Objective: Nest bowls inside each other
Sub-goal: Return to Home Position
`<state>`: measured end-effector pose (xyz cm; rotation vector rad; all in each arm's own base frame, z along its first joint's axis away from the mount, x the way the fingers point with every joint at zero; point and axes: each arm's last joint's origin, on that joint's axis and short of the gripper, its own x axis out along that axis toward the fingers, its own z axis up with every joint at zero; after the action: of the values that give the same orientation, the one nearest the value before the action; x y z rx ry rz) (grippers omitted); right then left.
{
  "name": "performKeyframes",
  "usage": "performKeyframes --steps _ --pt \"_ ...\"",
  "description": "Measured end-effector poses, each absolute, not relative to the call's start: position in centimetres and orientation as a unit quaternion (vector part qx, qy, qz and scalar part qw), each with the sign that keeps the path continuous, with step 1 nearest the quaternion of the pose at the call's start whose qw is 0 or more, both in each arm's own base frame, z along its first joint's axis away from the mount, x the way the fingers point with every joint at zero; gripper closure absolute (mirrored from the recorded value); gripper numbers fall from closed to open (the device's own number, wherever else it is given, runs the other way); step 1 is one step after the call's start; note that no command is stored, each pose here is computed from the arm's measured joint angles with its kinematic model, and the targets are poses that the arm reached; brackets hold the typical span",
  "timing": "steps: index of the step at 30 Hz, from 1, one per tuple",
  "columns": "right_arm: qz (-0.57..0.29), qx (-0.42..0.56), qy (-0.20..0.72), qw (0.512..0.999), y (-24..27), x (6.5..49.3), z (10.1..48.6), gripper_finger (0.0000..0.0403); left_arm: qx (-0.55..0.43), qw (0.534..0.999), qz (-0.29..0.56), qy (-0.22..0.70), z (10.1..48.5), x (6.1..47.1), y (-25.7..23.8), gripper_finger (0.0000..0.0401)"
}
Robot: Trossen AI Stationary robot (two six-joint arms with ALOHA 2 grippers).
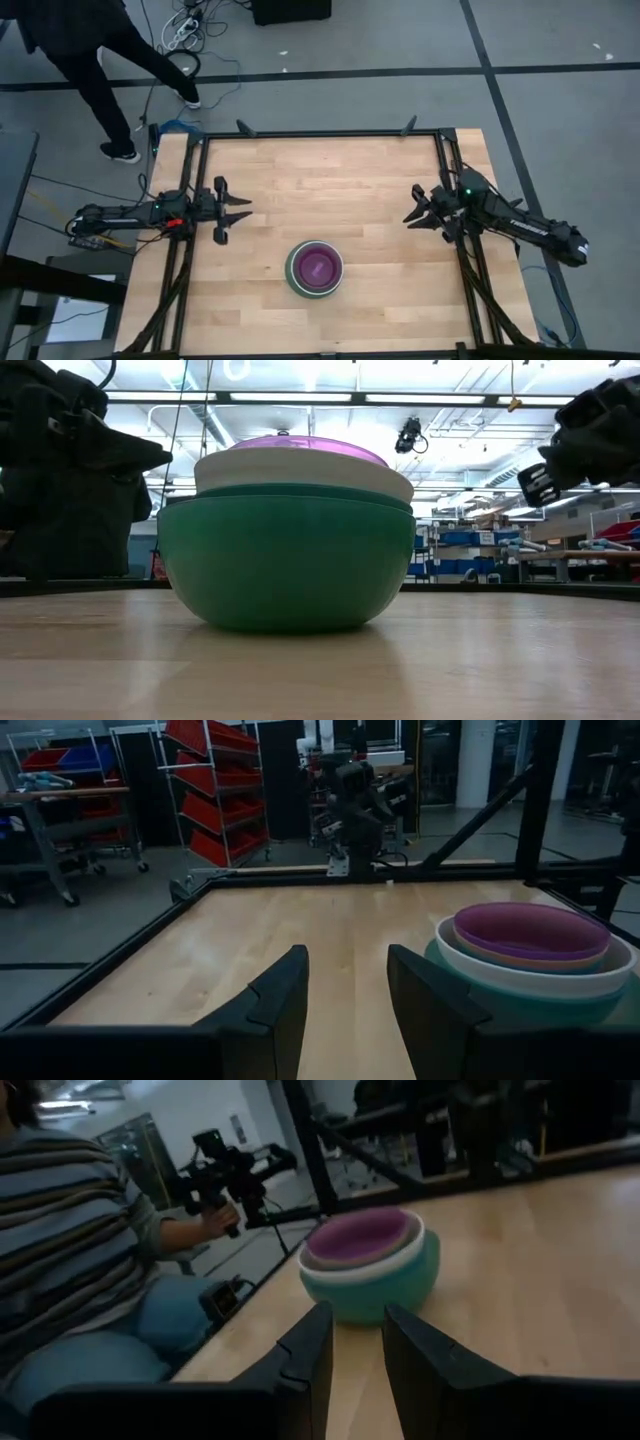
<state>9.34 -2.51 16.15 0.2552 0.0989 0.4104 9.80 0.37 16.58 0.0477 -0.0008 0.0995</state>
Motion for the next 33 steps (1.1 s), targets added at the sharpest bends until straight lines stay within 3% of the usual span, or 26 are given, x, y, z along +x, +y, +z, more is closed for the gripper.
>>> performKeyframes --steps 33 --pt "0.173 0.077 0.078 0.979 -3.07 10.08 15.19 0.032 0.022 0.998 0.056 -0.036 17.26 9.77 0.4 0.0254"
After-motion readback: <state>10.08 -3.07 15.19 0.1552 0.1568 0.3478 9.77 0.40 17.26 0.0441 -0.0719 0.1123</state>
